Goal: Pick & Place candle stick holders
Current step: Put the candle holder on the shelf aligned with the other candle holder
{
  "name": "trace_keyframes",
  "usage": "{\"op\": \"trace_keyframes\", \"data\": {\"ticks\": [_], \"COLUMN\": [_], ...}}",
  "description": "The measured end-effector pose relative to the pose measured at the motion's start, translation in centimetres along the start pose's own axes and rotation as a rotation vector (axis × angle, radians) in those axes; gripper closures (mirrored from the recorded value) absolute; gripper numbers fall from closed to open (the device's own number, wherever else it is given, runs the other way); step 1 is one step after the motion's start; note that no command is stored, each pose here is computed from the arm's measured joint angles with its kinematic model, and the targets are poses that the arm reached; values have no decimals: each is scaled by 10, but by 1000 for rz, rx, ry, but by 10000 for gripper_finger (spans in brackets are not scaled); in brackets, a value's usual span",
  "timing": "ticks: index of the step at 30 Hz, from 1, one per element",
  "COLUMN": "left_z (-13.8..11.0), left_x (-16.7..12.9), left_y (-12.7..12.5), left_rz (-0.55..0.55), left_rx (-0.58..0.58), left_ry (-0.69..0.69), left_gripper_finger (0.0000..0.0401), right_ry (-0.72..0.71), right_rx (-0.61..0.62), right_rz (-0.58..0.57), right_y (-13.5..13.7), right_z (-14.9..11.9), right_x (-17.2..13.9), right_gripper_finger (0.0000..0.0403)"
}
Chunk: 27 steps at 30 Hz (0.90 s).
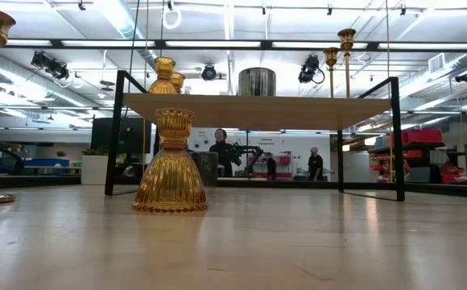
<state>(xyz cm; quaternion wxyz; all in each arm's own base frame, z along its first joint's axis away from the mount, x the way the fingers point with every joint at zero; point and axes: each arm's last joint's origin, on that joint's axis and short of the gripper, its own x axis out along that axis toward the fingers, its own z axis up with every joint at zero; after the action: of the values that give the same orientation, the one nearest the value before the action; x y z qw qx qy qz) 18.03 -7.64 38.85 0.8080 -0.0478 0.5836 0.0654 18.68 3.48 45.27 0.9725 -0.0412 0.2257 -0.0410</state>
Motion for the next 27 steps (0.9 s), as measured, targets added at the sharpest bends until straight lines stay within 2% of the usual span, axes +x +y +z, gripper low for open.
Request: {"op": "trace_keyframes", "data": {"ticks": [7, 13, 19, 27], "left_z": [-10, -10, -8, -13], "left_x": [17, 18, 19, 43], "left_y": [-2, -6, -8, -18], "left_rz": [-10, -68, -76, -87], "left_rx": [7, 56, 54, 86], "left_ry": [84, 97, 81, 115], "left_gripper_finger": [148, 79, 46, 41], "right_ry": [-2, -9, -10, -4], "right_rx": [0, 13, 24, 25], "right_rz": [-1, -1, -1, -1], "right_y": [0, 0, 0, 1], "right_z": [0, 1, 1, 1], "right_x": [0, 0, 0, 3], "right_gripper_finger": [399, 399, 399, 399]}}
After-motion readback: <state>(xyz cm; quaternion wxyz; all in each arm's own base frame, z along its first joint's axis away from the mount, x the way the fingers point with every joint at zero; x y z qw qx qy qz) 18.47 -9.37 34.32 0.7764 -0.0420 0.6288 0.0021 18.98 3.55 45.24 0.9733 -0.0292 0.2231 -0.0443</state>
